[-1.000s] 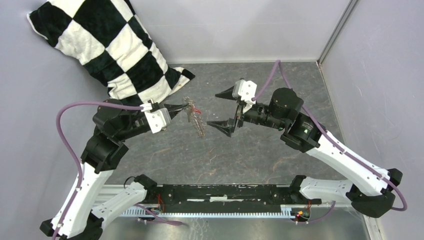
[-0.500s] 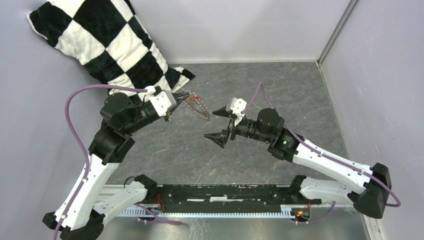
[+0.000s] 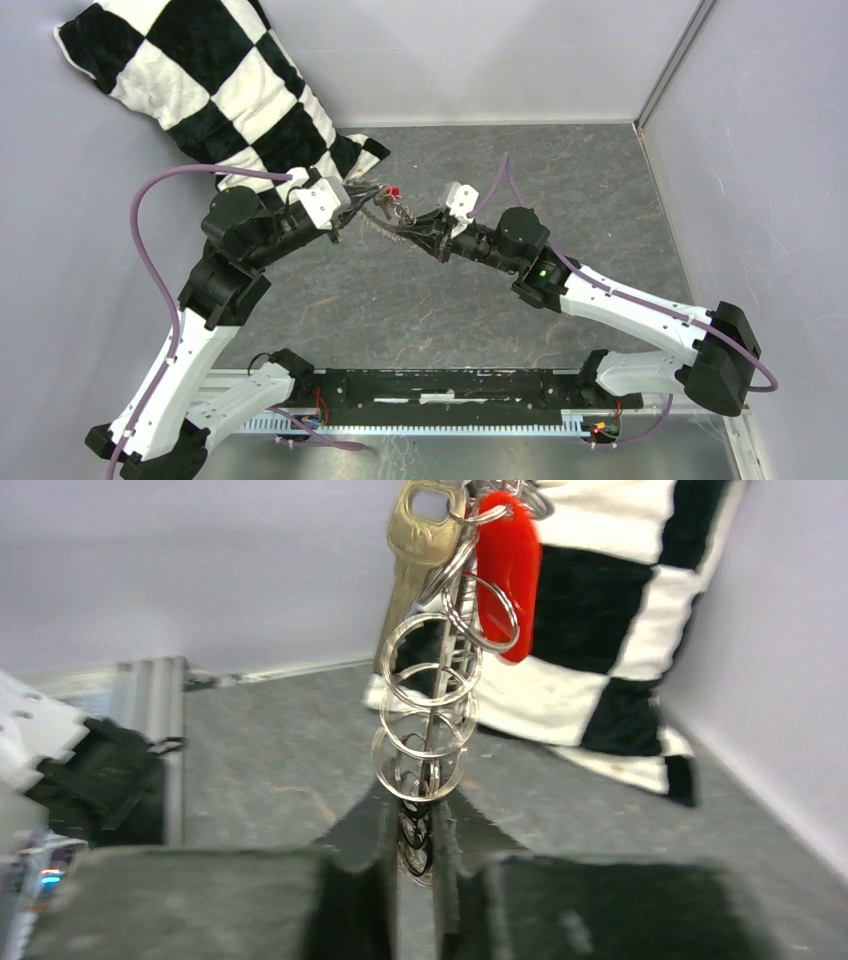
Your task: Put the keys on the keyring
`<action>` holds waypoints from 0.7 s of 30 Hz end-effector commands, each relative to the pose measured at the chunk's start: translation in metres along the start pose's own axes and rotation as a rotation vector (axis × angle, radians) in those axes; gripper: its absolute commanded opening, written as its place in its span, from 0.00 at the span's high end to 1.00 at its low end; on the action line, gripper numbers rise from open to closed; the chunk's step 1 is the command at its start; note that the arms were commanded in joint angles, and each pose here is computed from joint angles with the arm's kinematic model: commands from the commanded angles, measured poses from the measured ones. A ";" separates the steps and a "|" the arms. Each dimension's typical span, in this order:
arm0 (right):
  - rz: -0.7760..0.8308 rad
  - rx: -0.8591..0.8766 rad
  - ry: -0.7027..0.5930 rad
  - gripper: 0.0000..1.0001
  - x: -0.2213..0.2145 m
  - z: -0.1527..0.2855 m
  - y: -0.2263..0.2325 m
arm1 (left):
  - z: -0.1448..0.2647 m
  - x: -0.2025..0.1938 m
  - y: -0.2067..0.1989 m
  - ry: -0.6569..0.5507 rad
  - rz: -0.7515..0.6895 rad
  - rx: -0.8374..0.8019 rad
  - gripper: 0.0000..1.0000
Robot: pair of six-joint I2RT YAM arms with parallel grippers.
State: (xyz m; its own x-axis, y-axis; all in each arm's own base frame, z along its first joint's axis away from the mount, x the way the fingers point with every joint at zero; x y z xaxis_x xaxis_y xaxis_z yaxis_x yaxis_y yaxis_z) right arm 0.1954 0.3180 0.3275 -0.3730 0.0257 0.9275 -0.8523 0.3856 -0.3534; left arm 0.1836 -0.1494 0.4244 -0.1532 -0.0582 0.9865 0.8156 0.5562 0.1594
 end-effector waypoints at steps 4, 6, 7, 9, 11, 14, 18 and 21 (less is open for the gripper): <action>0.085 -0.008 -0.050 0.99 0.016 0.000 -0.013 | -0.007 0.003 0.007 -0.017 0.103 0.069 0.76; 0.085 -0.047 0.037 0.99 0.002 0.005 -0.026 | -0.010 -0.006 0.023 0.035 0.192 0.214 0.29; 0.069 -0.059 0.079 0.99 -0.006 0.009 -0.034 | -0.012 -0.013 0.028 0.082 0.211 0.248 0.16; 0.056 -0.092 0.152 0.99 -0.027 0.023 -0.048 | -0.018 -0.025 0.035 0.180 0.246 0.297 0.03; 0.086 -0.144 0.282 0.99 -0.052 0.037 -0.059 | -0.023 -0.034 0.039 0.254 0.292 0.322 0.00; 0.153 -0.231 0.535 0.99 -0.093 0.056 -0.072 | -0.033 -0.047 0.042 0.354 0.368 0.321 0.00; 0.241 -0.333 0.831 0.99 -0.134 0.079 -0.084 | -0.041 -0.062 0.051 0.490 0.440 0.358 0.00; 0.291 -0.362 0.968 0.99 -0.157 0.087 -0.086 | -0.042 -0.070 0.064 0.608 0.496 0.385 0.00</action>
State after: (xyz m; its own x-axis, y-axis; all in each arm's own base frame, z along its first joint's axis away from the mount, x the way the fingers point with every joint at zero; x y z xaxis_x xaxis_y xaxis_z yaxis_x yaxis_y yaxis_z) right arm 0.2813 0.2252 0.2165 -0.0666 0.6607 0.7477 -0.6636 0.5303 -0.5277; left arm 0.2680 -0.1591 0.3654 0.4382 -0.1347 0.8887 0.5539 0.8191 -0.1489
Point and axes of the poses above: each gripper's point midway between its finger pads, its own z axis back along the fingers, its own y axis along the line the jaws close on, x = y × z, the point moved 6 cm from there along z, back along the fingers, and after that the axes turned 15 degrees about z, right-handed, at the moved point
